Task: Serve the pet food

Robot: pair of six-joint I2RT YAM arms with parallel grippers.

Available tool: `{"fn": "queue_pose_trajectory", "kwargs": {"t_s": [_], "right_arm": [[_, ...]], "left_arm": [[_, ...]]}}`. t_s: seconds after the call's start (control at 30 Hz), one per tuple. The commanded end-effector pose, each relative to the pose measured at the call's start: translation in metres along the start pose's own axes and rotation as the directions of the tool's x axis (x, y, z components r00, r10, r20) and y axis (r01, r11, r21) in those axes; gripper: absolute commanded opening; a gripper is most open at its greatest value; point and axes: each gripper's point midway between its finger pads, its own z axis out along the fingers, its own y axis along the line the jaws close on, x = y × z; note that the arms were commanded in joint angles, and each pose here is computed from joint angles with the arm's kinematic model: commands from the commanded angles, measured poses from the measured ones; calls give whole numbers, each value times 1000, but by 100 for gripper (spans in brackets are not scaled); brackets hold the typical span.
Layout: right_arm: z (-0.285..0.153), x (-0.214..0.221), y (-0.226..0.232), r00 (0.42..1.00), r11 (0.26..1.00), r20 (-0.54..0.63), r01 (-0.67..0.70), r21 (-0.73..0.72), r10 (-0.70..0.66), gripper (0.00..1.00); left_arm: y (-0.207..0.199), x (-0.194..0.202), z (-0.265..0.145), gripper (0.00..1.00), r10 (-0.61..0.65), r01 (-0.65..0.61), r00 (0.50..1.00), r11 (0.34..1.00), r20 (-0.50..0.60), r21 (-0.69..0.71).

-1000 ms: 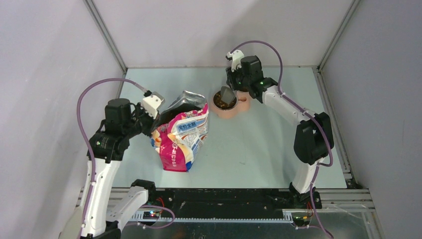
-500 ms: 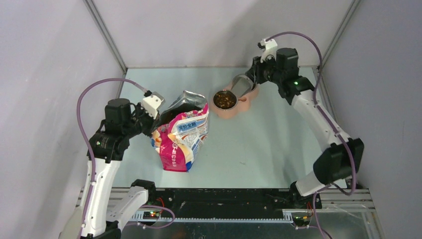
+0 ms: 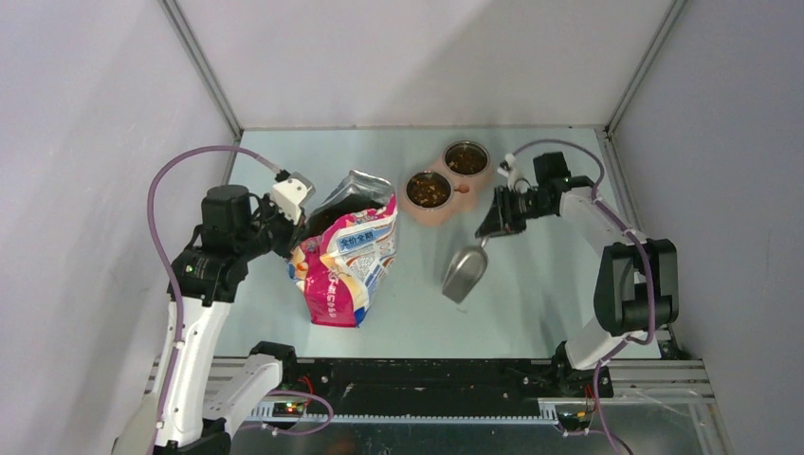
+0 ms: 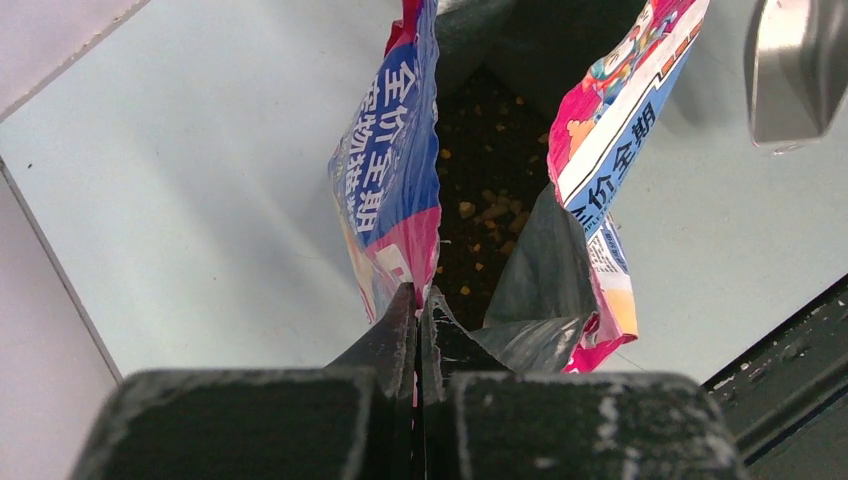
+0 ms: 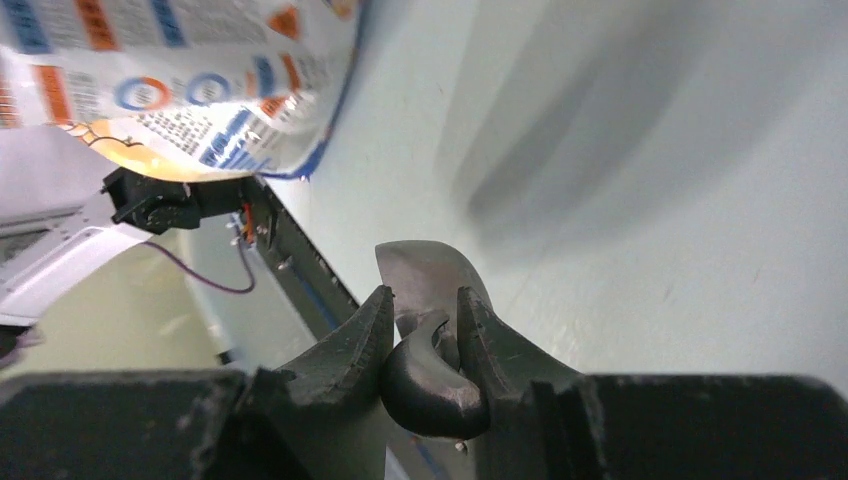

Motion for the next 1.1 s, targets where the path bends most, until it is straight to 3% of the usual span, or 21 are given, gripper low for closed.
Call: {"fn": "queue_pose_trajectory", "kwargs": {"t_s": [0.0, 0.2, 0.33, 0.5, 0.7, 0.77, 0.8, 0.83, 0.97, 1.07], "right_arm": [[-5, 31, -8, 979, 977, -57, -199, -79, 195, 0], [0, 41, -60, 956, 956, 12, -292, 36, 292, 0], [-1, 42, -81, 950, 945, 47, -312, 97, 309, 7], [1, 45, -102, 945, 932, 70, -326, 161, 319, 29], [-1, 49, -133, 934, 900, 95, -357, 250, 344, 42], [-5, 49, -144, 932, 887, 107, -362, 287, 346, 60], [-9, 47, -148, 930, 882, 117, -367, 296, 348, 74], [-13, 45, -149, 928, 879, 128, -372, 299, 349, 78], [-56, 21, -143, 905, 872, 236, -411, 266, 354, 84], [-97, -7, -123, 909, 898, 336, -345, 273, 247, 89]], "left_arm": [[-5, -18, -4, 0, -9, 8, 998, 1000, 67, 29], [-4, -18, 0, 0, -14, 12, 998, 999, 63, 37], [-5, -16, 2, 0, -14, 12, 998, 999, 58, 43], [-7, -13, 4, 0, -13, 10, 998, 999, 55, 53], [-11, -15, -2, 0, -17, 13, 998, 998, 64, 65], [-12, -14, -4, 0, -15, 10, 998, 998, 63, 65], [-12, -13, -4, 0, -12, 9, 998, 998, 61, 64], [-13, -13, -5, 0, -12, 8, 998, 998, 60, 65], [-16, -11, -7, 0, -13, 8, 998, 997, 57, 77], [-19, -11, -4, 3, -43, 37, 998, 995, 55, 92]]}}
